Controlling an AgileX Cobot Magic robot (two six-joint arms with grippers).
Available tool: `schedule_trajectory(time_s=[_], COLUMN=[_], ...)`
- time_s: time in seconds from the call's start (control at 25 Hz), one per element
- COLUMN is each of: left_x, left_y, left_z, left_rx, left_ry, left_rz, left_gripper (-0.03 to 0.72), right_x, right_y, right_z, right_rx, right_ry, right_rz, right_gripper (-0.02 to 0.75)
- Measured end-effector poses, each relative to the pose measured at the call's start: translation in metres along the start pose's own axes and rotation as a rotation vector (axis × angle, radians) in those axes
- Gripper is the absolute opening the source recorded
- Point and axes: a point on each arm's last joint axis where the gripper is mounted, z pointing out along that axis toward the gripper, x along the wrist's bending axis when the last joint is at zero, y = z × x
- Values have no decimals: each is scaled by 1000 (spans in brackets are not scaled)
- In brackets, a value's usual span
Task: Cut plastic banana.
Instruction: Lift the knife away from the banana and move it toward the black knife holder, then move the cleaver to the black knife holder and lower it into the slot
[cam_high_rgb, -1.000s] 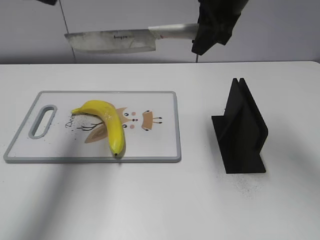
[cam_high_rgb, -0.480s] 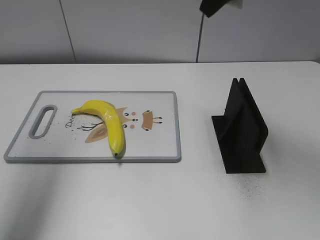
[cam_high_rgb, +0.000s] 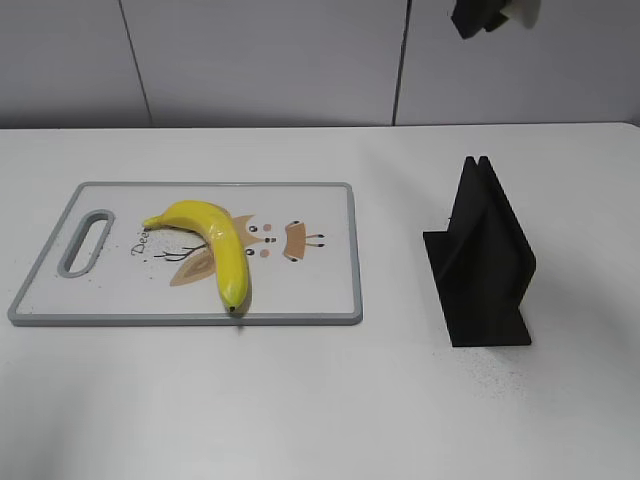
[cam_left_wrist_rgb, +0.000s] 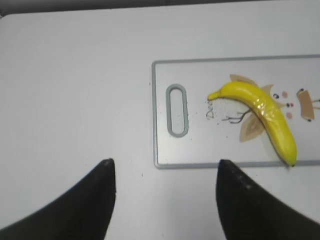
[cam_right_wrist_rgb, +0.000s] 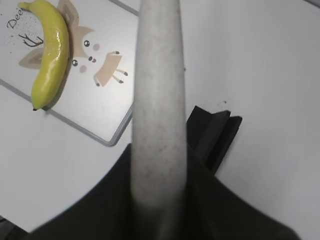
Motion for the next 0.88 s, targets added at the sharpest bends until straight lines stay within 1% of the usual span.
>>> schedule_trajectory(time_s=[0.12, 0.28, 0.48, 0.88], left_x=[-1, -3, -6, -12], left_y=[-29, -63, -103, -191], left_z=[-7, -17, -27, -10], left_rx=[12, 2, -34, -35], left_ry=[18, 36, 41, 43], left_rz=[6, 12, 8, 7], left_gripper=[591, 591, 591, 589], right_x=[1, 4, 4, -2], right_y=[-16, -40, -70, -136], right_z=[-6, -18, -25, -18], right_rx=[25, 49, 30, -10], right_ry=[-1, -4, -24, -89], right_rz=[30, 66, 128, 261], right_gripper=[164, 164, 164, 164])
